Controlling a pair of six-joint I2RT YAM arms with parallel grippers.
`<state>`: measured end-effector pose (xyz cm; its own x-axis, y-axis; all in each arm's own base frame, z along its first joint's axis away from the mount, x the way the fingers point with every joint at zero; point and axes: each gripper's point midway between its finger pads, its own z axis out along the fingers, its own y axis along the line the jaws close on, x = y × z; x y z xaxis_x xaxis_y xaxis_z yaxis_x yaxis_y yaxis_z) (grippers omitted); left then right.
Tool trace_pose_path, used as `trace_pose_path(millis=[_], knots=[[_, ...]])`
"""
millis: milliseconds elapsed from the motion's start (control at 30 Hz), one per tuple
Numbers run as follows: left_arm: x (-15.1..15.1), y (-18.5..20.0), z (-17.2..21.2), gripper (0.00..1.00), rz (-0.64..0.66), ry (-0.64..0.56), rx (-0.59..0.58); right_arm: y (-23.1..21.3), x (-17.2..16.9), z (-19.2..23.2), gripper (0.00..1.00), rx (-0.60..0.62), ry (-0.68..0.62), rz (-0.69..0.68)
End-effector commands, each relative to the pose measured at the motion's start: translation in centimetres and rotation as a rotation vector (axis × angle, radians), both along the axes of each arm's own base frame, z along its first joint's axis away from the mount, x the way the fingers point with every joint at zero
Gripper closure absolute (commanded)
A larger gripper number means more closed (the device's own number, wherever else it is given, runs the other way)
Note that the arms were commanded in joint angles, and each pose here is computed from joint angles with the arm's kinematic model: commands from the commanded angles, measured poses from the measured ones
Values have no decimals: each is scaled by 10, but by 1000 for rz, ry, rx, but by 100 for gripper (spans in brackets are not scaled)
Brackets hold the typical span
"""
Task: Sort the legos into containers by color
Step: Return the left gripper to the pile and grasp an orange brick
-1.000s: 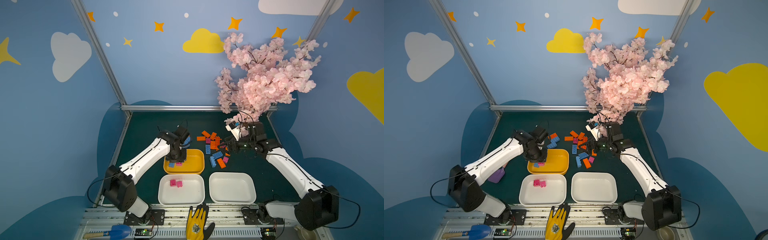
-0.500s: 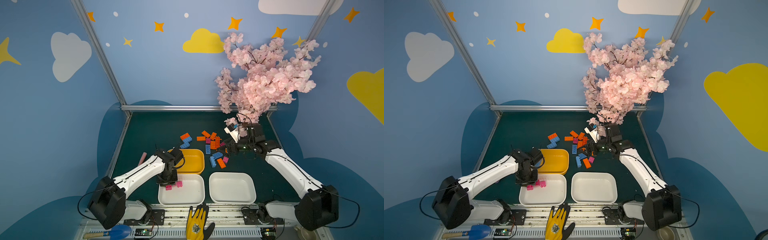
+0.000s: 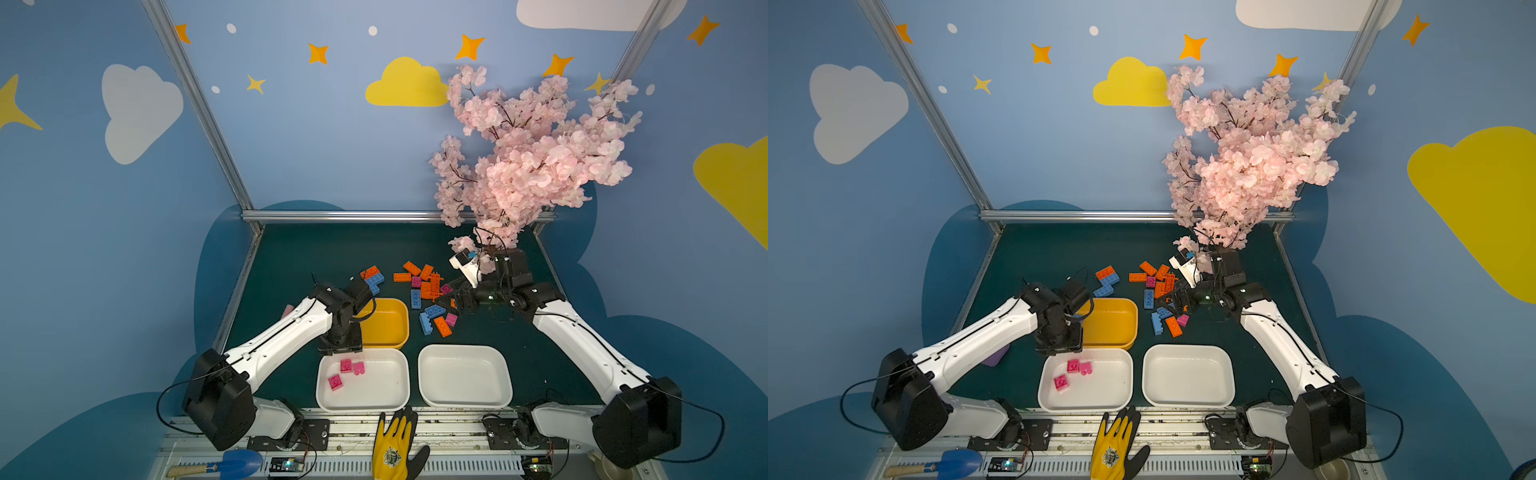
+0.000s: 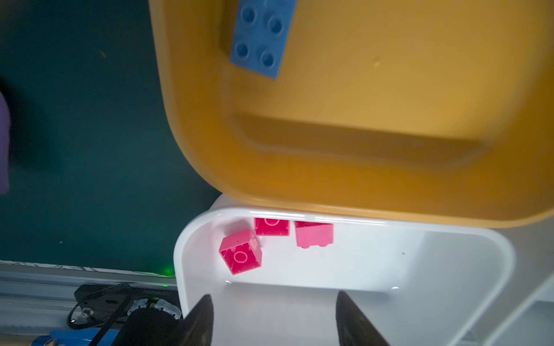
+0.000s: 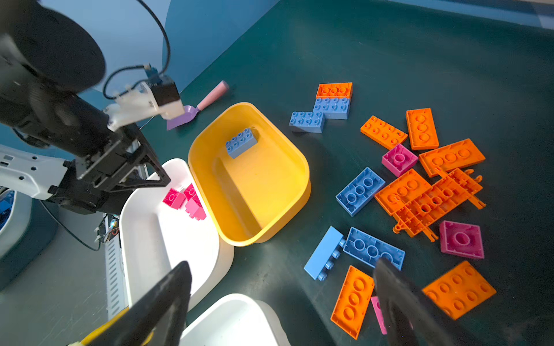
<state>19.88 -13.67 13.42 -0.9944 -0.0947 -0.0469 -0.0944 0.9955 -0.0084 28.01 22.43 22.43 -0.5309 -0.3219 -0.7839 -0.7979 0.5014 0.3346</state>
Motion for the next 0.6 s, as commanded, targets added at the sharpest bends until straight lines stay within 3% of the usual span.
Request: trace_pose_path(millis=[0,167,333,467,567], knots=[[39,10,15,32,-140,-88,95,0,-1,3,6,11,-5,-4],[122,14,19,28,-237,-189,101,1,4,7,6,14,-21,-11],[194,29,-7,27,-324,-219,140,0,11,12,6,10,-43,-22],[237,24,-25,26,-404,-255,125,-1,13,12,7,8,-44,-26],[253,19,-51,25,-479,-205,126,-2,13,11,6,5,-40,-28]])
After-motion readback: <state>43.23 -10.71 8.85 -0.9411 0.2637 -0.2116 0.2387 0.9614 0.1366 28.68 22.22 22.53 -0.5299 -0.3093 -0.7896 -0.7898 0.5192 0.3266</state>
